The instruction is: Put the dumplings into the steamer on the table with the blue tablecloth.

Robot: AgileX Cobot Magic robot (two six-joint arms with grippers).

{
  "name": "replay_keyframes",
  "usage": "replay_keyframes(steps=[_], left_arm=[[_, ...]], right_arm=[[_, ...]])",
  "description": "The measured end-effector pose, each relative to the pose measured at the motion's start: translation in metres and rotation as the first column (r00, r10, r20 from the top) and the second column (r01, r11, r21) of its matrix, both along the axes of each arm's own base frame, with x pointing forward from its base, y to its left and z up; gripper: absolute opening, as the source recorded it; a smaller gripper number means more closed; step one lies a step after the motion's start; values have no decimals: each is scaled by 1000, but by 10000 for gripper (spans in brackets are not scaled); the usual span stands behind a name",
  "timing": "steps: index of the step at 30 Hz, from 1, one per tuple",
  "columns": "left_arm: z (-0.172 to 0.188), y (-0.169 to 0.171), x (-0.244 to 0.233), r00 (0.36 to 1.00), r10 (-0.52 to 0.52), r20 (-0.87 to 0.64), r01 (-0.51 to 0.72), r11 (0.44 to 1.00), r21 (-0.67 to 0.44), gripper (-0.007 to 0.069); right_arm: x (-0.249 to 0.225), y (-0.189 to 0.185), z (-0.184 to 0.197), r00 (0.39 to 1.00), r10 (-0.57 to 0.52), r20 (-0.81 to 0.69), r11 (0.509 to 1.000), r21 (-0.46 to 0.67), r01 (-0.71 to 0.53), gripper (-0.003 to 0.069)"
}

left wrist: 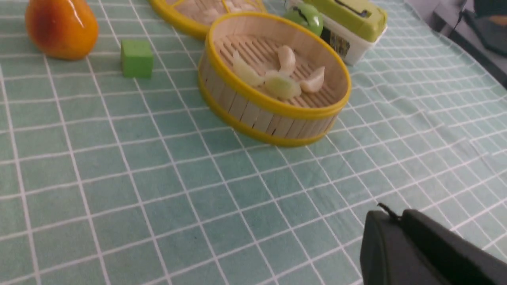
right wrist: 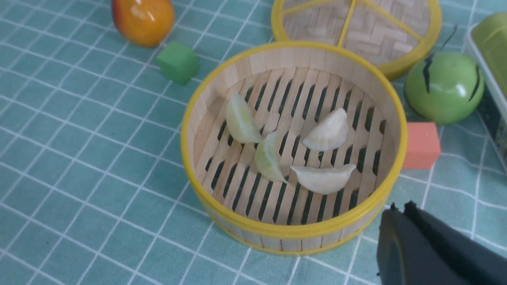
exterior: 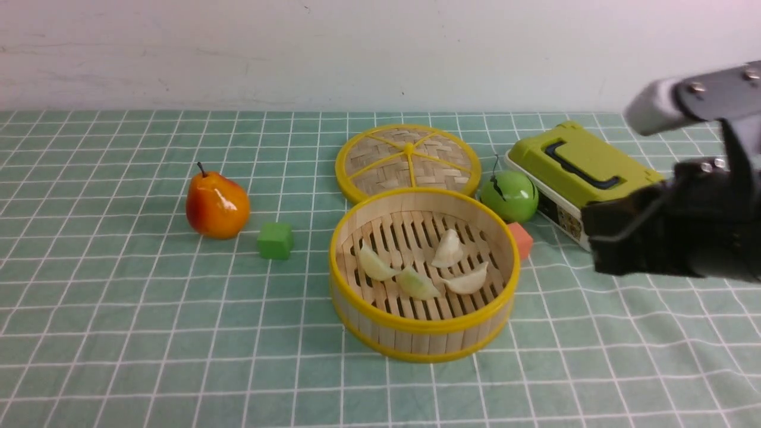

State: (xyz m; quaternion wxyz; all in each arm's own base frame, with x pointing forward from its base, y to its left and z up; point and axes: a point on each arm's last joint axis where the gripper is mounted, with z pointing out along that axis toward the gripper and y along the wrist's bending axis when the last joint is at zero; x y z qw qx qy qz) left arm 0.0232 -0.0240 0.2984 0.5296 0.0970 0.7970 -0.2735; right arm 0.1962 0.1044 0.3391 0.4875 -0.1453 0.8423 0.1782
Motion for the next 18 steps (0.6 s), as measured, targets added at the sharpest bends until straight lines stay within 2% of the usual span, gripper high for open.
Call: replay_keyframes(steps=[6, 10, 18], left_arm=[[2, 0, 2, 999, 8, 33, -7, 1000, -21, 49], [2, 0, 2, 999, 8, 34, -8, 1000, -22, 55], [2, 0, 2, 999, 9, 37, -8, 1000, -24, 62]], right_arm=[[-56, -30, 5, 980, -23, 195, 995, 100, 4, -21], [-76, -40, 9, 962, -36, 270, 990, 140, -3, -21], [-82, -43, 11, 956, -39, 292, 988, 151, -6, -19]])
